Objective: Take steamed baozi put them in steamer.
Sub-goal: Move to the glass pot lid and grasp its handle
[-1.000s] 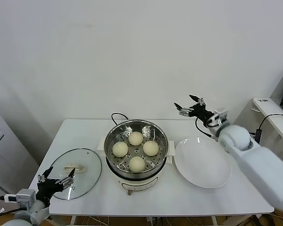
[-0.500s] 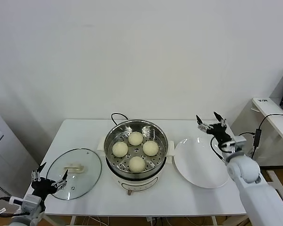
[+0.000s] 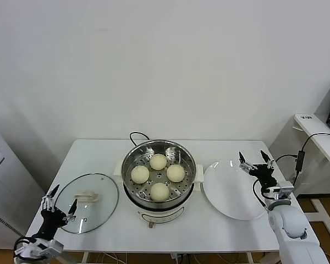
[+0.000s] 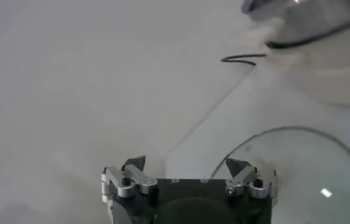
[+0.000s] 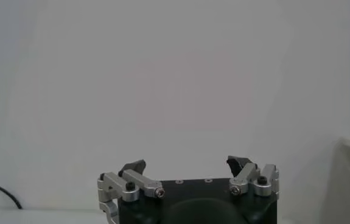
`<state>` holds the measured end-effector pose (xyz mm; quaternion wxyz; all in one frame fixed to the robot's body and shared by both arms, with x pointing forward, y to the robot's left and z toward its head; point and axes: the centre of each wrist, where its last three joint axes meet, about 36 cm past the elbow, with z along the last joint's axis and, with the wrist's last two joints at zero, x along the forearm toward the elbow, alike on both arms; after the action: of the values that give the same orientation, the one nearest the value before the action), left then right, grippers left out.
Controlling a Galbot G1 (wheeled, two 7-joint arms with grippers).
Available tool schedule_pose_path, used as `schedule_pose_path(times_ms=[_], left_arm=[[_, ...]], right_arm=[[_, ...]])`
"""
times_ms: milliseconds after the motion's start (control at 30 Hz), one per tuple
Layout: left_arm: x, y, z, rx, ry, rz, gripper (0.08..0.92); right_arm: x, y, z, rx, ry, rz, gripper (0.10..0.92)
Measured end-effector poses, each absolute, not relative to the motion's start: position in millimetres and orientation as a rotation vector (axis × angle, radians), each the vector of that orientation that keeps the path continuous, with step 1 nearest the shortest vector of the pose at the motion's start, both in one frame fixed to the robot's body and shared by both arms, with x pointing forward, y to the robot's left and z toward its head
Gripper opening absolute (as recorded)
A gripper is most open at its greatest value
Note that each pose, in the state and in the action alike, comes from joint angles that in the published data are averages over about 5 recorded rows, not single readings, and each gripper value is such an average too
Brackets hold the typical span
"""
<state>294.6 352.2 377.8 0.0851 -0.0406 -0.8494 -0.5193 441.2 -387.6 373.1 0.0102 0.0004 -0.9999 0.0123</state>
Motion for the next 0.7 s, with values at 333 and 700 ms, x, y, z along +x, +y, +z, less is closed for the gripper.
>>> schedule_pose_path(times_ms=[333,700], left_arm=[[307,356,347,-0.168,-2.346,-1.901,0.823],[328,354,318,-0.198,-2.205,-2.112,0.823]], right_arm=[[434,-390,361,-0.044,-3.100,0.034,0.823],[430,-388,350,-0.060,-3.077,0.026,0.823]])
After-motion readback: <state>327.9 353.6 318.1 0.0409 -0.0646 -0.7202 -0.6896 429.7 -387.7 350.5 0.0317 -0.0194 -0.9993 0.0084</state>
